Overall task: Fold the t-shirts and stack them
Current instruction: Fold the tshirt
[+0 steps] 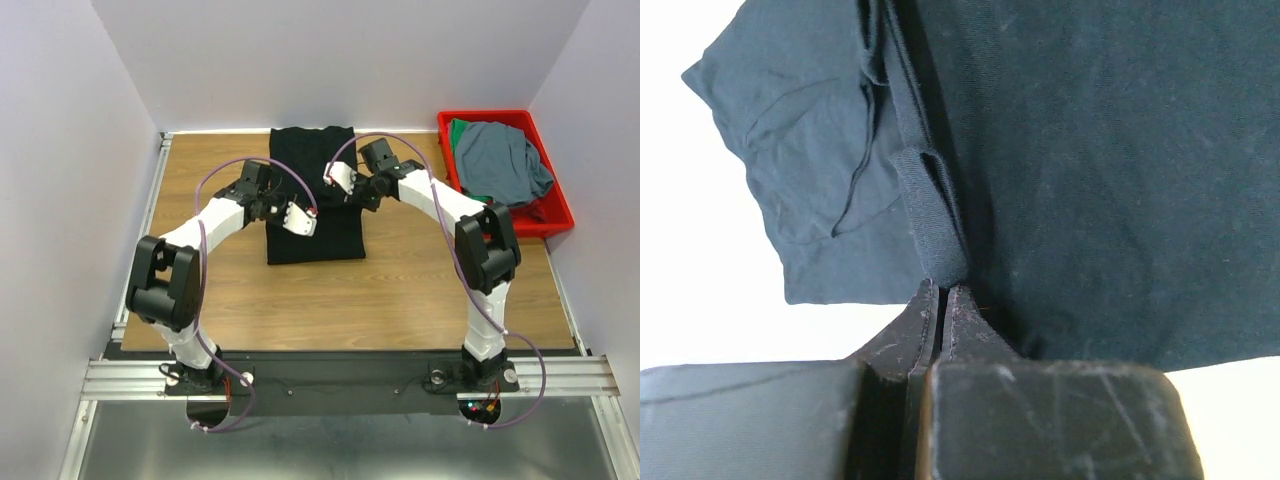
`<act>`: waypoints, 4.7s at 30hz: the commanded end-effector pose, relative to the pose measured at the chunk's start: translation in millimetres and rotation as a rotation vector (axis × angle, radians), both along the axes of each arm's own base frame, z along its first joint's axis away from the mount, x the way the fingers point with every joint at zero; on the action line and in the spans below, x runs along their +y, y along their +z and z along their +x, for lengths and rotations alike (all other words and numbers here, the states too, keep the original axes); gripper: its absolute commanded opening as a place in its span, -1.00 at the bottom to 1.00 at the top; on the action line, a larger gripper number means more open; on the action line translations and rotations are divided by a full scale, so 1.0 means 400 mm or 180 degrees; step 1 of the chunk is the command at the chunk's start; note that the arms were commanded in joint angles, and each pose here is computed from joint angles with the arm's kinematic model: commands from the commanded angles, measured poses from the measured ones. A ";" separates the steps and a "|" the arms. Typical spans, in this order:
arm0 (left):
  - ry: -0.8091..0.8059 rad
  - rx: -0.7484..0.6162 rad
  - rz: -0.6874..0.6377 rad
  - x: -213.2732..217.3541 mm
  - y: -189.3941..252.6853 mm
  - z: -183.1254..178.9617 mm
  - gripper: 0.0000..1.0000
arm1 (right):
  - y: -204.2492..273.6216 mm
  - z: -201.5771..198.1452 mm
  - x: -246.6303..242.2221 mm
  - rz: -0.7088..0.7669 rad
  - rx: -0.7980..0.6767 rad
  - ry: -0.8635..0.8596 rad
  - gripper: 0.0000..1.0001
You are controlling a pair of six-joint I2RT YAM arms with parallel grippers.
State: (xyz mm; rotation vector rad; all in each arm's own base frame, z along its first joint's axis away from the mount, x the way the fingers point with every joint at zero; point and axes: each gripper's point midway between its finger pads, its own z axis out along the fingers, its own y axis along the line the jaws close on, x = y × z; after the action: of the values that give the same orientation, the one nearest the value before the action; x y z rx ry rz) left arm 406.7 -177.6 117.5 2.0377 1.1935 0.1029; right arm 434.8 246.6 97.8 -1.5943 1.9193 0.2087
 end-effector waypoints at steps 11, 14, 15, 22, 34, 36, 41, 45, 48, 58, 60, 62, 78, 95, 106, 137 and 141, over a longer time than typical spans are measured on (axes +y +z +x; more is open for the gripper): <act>0.0098 -0.0284 -0.0047 0.013 0.012 0.161 -0.68 | -0.010 0.150 -0.002 0.0012 -0.0204 -0.0180 -0.99; 0.0169 -0.0322 -0.0083 0.006 0.016 0.195 -0.67 | 0.001 0.169 -0.007 0.0005 -0.0248 -0.0289 -0.84; 0.0204 -0.0323 -0.0083 0.008 0.018 0.204 -0.62 | 0.003 0.176 -0.008 -0.0003 -0.0269 -0.0325 -0.64; 0.0597 -0.0349 -0.0319 0.033 0.089 0.233 0.29 | 0.097 0.229 -0.043 0.0169 -0.0424 -0.0813 0.22; 0.0884 0.0864 -0.0866 0.087 0.097 -0.073 0.22 | 0.124 -0.099 -0.026 0.0463 0.0306 -0.0478 -0.10; 0.0807 0.1075 -0.0868 0.070 0.049 -0.152 0.22 | 0.071 -0.167 -0.009 0.0299 0.0417 -0.0302 -0.14; 0.0928 0.1270 -0.0774 0.066 -0.030 -0.198 0.24 | -0.003 -0.219 0.020 0.0025 0.0478 -0.0133 -0.17; 0.0940 0.1369 -0.0651 0.064 -0.072 -0.205 0.32 | -0.039 -0.223 0.027 -0.0054 0.0515 -0.0107 -0.18; 0.0881 0.1371 -0.0541 0.057 -0.103 -0.215 0.34 | -0.067 -0.242 0.033 -0.0114 0.0563 -0.0056 -0.19; 0.0794 0.1299 -0.0188 0.052 -0.192 -0.236 0.33 | -0.139 -0.277 0.014 -0.0256 0.0649 -0.0015 -0.20; 0.0850 0.1309 -0.0144 0.056 -0.208 -0.225 0.33 | -0.153 -0.273 0.016 -0.0268 0.0633 -0.0015 -0.21; 0.0879 0.1318 -0.0108 0.058 -0.220 -0.220 0.33 | -0.171 -0.273 0.010 -0.0310 0.0643 -0.0027 -0.21; 0.0908 0.1386 0.0089 0.084 -0.241 -0.237 -0.48 | -0.177 -0.268 -0.016 -0.0380 0.0528 -0.0190 -0.99; 0.0525 0.1276 -0.0181 0.029 -0.033 -0.371 -1.00 | 0.070 -0.370 -0.016 0.0089 0.0594 -0.0078 -0.99; 0.0269 0.1436 -0.0367 -0.022 0.076 -0.565 -1.00 | 0.243 -0.561 -0.100 0.0167 0.0521 0.0382 -0.99; 0.0619 0.2151 -0.0486 -0.097 0.093 -0.133 -1.00 | 0.091 -0.154 -0.216 0.0307 0.0807 -0.0208 -0.99; 0.0777 0.2446 -0.0446 -0.091 -0.024 -0.063 -0.94 | -0.029 -0.073 -0.213 0.0268 0.1076 -0.0354 -0.99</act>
State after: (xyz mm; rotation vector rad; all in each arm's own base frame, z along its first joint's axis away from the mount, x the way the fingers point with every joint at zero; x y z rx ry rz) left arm 370.3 -218.5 123.3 1.8458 1.8117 -0.6178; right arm 376.0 159.3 101.7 -1.4816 2.2171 0.5157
